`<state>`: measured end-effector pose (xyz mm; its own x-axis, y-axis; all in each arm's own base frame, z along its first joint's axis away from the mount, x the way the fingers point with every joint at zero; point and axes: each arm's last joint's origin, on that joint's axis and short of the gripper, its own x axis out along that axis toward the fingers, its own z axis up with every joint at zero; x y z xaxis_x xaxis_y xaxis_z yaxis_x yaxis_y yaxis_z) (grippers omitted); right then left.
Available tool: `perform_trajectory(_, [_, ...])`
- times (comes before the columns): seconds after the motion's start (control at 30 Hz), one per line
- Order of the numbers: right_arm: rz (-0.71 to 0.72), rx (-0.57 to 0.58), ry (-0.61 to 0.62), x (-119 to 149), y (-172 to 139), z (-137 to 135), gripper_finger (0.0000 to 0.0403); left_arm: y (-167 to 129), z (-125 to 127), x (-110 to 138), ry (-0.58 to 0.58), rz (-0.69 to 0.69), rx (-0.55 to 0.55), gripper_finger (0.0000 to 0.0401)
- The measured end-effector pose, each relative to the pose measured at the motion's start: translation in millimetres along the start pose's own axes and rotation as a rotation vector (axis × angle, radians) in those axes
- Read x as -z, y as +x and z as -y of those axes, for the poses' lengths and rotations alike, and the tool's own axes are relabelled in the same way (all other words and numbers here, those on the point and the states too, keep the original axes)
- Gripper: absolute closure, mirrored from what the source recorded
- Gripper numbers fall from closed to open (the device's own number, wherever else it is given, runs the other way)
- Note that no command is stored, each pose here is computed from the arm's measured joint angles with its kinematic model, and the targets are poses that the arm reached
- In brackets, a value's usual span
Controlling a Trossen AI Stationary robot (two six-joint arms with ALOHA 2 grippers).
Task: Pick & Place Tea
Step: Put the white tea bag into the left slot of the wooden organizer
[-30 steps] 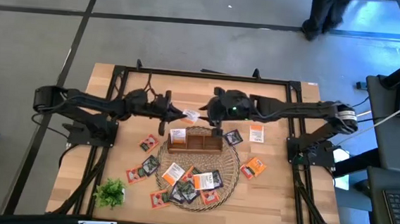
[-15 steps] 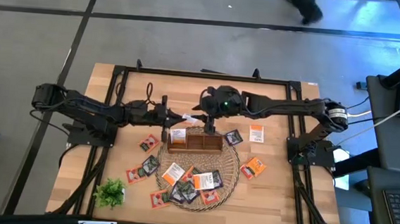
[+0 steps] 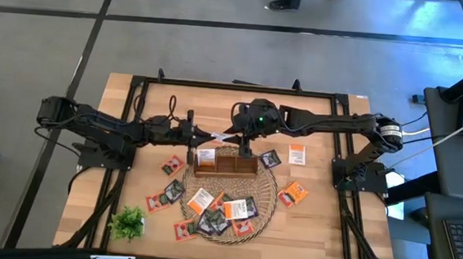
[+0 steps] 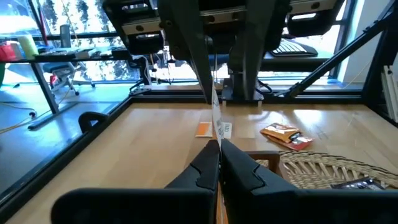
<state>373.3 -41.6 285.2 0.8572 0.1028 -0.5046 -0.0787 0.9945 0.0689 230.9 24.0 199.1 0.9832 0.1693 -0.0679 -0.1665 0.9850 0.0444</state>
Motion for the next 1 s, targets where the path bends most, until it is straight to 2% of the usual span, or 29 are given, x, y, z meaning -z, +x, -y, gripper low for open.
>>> perform_trajectory(0.43, [-0.002, -0.001, -0.014, 0.2, 0.0, 0.0, 0.0395, -0.5, 6.0, -1.0, 0.002, 0.008, 0.015, 0.0394])
perform_trajectory(0.8, [-0.002, 0.001, -0.014, 0.2, 0.0, 0.0, 0.0398, -0.9, 5.5, -0.6, -0.016, 0.000, -0.003, 0.0390])
perform_trajectory(1.0, [-0.006, 0.044, -0.017, 0.0, -0.2, 1.3, 0.0398, -4.8, 4.8, -2.2, -0.025, -0.021, -0.009, 0.0354])
